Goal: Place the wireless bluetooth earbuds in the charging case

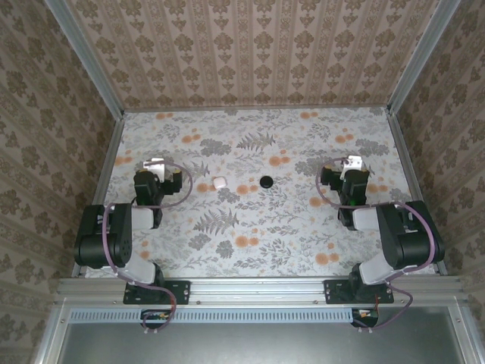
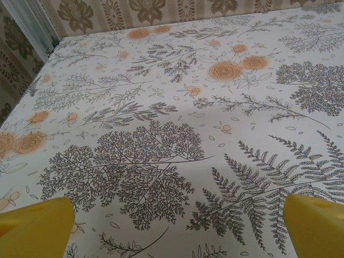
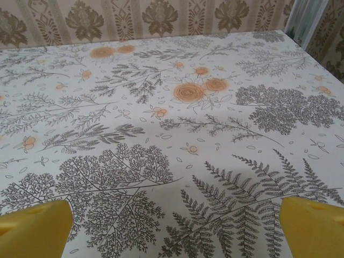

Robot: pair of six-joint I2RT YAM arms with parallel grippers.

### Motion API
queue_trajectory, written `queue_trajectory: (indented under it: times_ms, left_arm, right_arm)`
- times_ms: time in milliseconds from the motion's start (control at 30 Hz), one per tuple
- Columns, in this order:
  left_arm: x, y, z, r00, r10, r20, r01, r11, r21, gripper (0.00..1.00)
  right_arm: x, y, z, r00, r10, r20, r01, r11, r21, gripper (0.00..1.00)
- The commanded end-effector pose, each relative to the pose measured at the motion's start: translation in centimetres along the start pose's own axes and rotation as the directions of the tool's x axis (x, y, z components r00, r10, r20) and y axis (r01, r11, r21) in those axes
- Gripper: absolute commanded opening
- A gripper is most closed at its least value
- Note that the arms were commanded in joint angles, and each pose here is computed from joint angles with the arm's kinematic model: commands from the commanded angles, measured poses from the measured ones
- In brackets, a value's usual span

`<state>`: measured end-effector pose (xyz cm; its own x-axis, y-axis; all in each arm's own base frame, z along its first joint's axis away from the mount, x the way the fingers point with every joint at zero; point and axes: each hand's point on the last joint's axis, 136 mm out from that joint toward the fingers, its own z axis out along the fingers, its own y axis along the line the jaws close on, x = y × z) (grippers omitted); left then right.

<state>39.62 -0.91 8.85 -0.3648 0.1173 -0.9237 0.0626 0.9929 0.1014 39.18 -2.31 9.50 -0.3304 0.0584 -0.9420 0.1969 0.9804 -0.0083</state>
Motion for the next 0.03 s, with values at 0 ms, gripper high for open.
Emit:
queue_trajectory:
  times_ms: [0]
  left_arm:
    - [-0.53,0.47,0.13,1.0,-0.015,0.009,0.015,1.0,-0.015,1.0]
  right_arm:
    - [-0.51,0.62,0.18,1.0,-0.017,0.011,0.017,1.0,-0.025,1.0]
